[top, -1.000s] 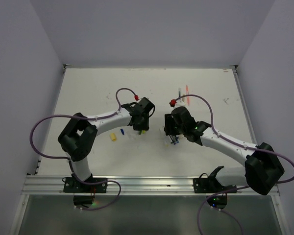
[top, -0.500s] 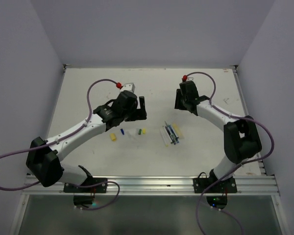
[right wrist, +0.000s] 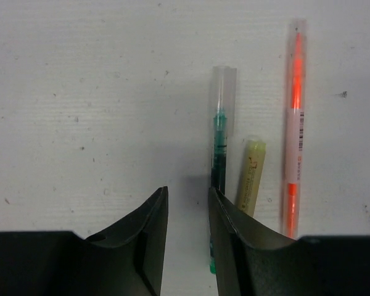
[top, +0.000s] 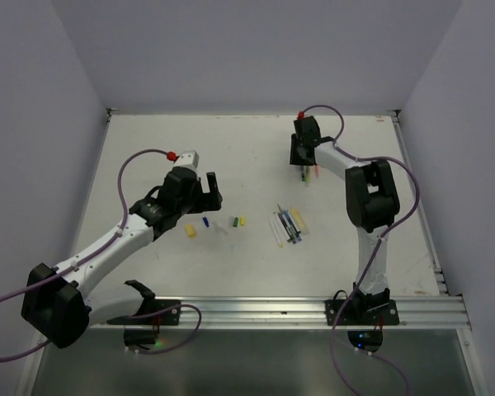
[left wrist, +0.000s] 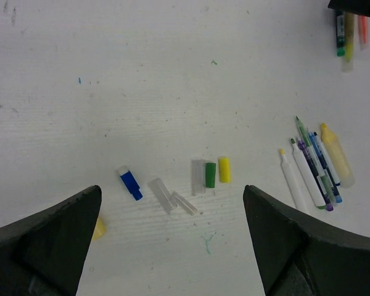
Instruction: Open the pen caps
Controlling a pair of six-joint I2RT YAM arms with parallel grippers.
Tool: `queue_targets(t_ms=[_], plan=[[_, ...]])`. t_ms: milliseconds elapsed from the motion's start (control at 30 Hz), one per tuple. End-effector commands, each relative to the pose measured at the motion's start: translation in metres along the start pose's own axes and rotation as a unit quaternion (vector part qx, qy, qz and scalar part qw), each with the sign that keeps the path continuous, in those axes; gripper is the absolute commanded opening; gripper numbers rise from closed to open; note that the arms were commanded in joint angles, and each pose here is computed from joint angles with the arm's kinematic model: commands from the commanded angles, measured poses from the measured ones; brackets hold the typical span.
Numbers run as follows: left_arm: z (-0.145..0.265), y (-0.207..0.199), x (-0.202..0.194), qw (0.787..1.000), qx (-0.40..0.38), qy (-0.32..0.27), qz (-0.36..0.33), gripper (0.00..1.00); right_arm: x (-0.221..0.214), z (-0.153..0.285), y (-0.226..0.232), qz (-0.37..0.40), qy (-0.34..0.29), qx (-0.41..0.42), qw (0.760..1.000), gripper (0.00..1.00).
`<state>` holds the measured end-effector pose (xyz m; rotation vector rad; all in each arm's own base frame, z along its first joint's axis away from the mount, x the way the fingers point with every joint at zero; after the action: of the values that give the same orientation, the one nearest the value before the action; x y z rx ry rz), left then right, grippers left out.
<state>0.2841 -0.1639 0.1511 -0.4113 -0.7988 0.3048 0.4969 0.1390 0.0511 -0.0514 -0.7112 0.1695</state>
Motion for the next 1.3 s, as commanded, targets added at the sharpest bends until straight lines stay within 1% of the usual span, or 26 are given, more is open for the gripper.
queue_targets(t_ms=[0,133,200,333,433,567,667,933,1067,1267], plan=[[0.001,-0.01,0.011,0.999,-0.033,-0.026,-0.014,1.0,0.01,-0.011,-0.006,0.006,0.007,-0.014,1.0,0.36],[0.0,-0.009,0.009,0.999,-0.032,-0.023,-0.014,1.0,0.002,-0.02,-0.01,0.001,0.021,-0.033,0.999,0.35],[0.001,-0.009,0.008,0.999,-0.034,-0.022,-0.014,1.0,-0.001,-0.02,-0.006,0.002,0.023,-0.023,0.999,0.35],[-0.001,-0.011,0.007,0.999,-0.04,-0.022,-0.012,1.0,0.002,-0.015,0.004,0.007,0.002,0.013,1.0,0.34],[-0.003,-0.011,0.005,0.999,-0.043,-0.018,-0.012,1.0,0.015,-0.002,0.003,0.012,-0.02,0.017,1.0,0.34],[-0.004,-0.011,0.003,0.999,-0.043,-0.013,-0.009,1.0,0.028,0.01,-0.016,0.012,-0.035,-0.028,0.999,0.34],[-0.004,-0.011,0.002,0.999,-0.044,-0.014,-0.007,1.0,0.031,0.013,-0.023,0.011,-0.038,-0.045,0.998,0.35],[-0.004,-0.008,0.002,0.999,-0.039,-0.018,-0.007,1.0,0.02,-0.001,-0.024,-0.003,-0.014,-0.03,0.999,0.35],[-0.005,-0.006,0.0,0.999,-0.037,-0.015,-0.007,1.0,0.01,-0.011,-0.024,-0.004,0.007,-0.024,1.0,0.35],[-0.006,-0.006,-0.003,0.999,-0.039,-0.009,-0.007,1.0,-0.002,-0.022,-0.014,0.007,0.031,0.002,0.999,0.32]])
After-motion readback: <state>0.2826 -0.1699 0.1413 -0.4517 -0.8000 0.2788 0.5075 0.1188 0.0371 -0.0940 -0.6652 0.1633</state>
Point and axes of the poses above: each gripper's point midway between its finger pads, its own z axis back along the fingers, its own y axis along the line the jaws close on, x = y × z, the point moved 1 cm from there along z, back along the fingers, and after that the axes turned 14 degrees about z, right-handed, at the moved point
